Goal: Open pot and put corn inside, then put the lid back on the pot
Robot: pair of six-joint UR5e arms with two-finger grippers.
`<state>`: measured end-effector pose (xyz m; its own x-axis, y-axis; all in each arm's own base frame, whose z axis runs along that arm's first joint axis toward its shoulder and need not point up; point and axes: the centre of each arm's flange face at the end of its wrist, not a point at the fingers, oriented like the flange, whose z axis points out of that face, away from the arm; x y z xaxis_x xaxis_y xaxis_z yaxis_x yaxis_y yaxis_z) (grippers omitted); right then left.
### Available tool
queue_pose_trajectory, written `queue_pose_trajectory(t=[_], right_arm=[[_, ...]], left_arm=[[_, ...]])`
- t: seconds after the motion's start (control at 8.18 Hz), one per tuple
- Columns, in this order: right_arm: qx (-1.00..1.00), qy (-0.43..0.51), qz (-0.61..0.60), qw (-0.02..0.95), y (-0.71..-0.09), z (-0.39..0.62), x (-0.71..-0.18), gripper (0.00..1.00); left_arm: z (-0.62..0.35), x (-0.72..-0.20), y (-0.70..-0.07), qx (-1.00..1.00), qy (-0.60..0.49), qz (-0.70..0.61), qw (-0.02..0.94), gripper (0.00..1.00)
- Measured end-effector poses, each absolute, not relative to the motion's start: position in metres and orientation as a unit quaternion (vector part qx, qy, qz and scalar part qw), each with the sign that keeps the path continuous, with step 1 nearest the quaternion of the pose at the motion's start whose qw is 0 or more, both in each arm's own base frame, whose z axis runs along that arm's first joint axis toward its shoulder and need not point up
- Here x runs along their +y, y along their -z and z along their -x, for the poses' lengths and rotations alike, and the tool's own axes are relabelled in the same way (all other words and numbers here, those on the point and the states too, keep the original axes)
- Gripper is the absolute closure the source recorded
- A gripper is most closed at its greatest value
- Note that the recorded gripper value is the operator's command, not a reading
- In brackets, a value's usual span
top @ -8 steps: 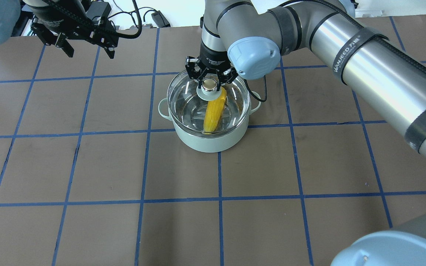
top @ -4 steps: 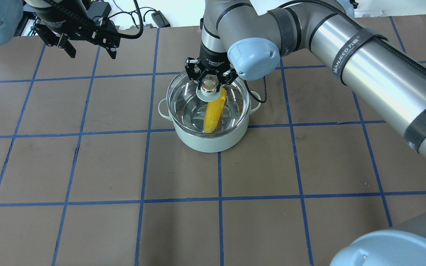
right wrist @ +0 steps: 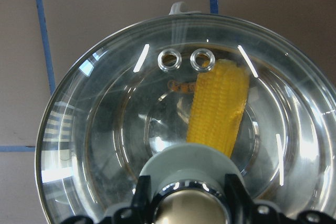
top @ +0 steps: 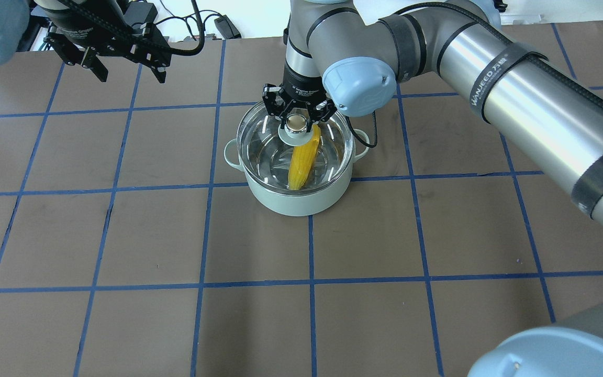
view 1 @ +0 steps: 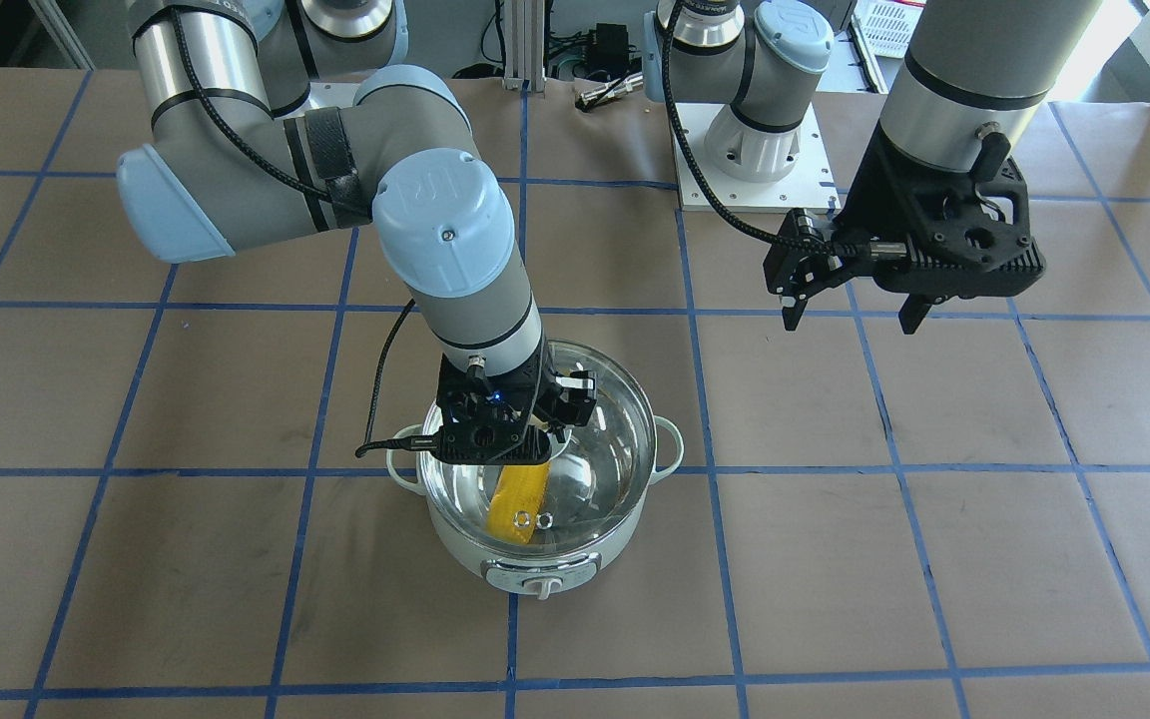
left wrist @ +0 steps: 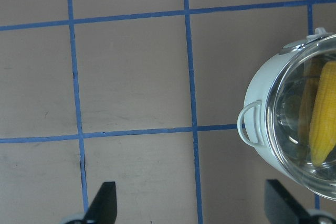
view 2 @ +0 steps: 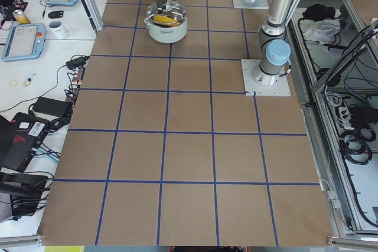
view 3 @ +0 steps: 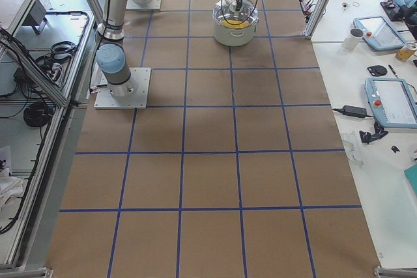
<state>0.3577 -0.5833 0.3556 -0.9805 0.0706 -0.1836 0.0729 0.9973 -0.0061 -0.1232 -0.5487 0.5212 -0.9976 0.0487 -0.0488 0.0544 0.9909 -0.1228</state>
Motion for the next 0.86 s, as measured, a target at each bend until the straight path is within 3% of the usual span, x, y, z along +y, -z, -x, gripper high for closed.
queue_pose_trajectory(t=[0.12,0.24,0.86], right_arm=[[0.995,0.013,-0.038,0.094,-0.356,-0.358,-0.584,0.34],[0.994,0.017,-0.039,0.096,-0.357,-0.358,-0.585,0.29],[0.995,0.020,-0.034,0.096,-0.355,-0.358,-0.585,0.27]], left_arm=[[0.124,-0.542,-0.527,0.997,0.066,-0.024,0.023,0.00],[0.125,-0.536,-0.528,0.997,0.067,-0.014,0.022,0.00],[0.134,-0.515,-0.510,0.998,0.051,0.016,0.019,0.00]])
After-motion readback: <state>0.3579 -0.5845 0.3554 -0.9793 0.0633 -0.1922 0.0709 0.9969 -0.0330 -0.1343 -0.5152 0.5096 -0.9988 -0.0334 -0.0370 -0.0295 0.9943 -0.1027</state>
